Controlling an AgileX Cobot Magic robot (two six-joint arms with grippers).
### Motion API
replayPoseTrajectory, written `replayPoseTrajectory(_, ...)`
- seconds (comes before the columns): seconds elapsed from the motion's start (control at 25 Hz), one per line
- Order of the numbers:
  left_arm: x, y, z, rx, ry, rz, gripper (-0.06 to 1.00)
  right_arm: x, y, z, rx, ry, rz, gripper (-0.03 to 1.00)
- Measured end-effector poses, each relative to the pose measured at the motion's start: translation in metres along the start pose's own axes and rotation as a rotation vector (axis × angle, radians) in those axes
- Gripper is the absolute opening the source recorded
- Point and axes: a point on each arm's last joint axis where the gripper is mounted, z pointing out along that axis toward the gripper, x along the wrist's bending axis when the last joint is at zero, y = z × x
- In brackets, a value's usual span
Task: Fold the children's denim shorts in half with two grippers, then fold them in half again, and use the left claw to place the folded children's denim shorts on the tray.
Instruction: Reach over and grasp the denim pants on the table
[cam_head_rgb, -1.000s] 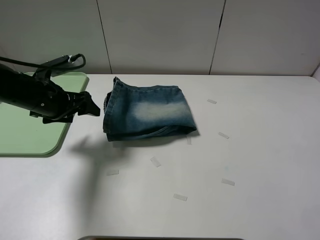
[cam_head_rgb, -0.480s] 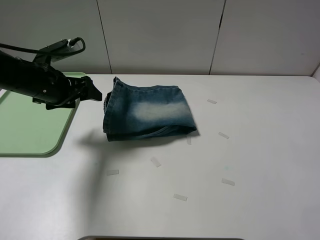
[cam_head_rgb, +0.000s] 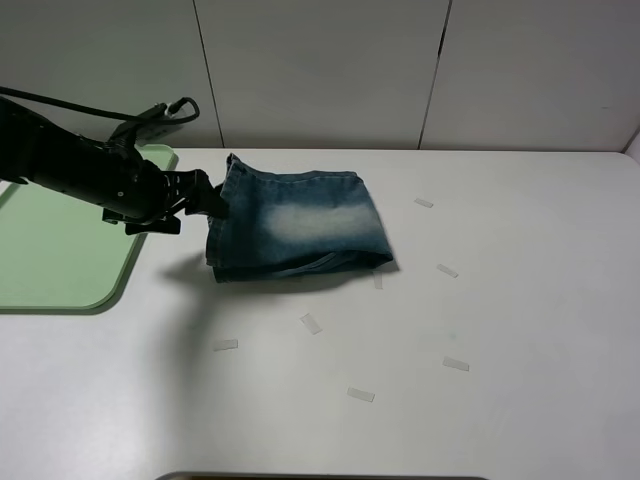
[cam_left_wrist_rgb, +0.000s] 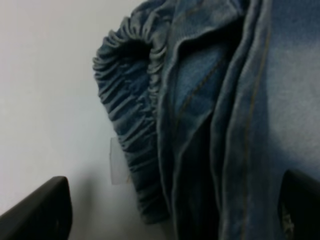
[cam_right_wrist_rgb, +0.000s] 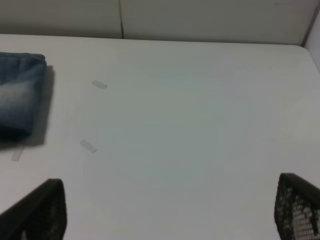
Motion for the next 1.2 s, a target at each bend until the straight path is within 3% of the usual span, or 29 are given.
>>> replayPoseTrajectory(0.44,0.006,0.004,0.011,-0.015,0.024,-0.015,0.82,0.0,0.0,0.0,0.0,0.0,0.0,0.63)
replayPoseTrajectory(0.88,0.018,0.007,0.049,0.034,-0.024,-0.075,0.82,0.0,0.0,0.0,0.0,0.0,0.0,0.63)
replayPoseTrajectory(1.2,0.011,0.008,0.054,0.026,-0.117,-0.099,0.82,0.0,0.0,0.0,0.0,0.0,0.0,0.63)
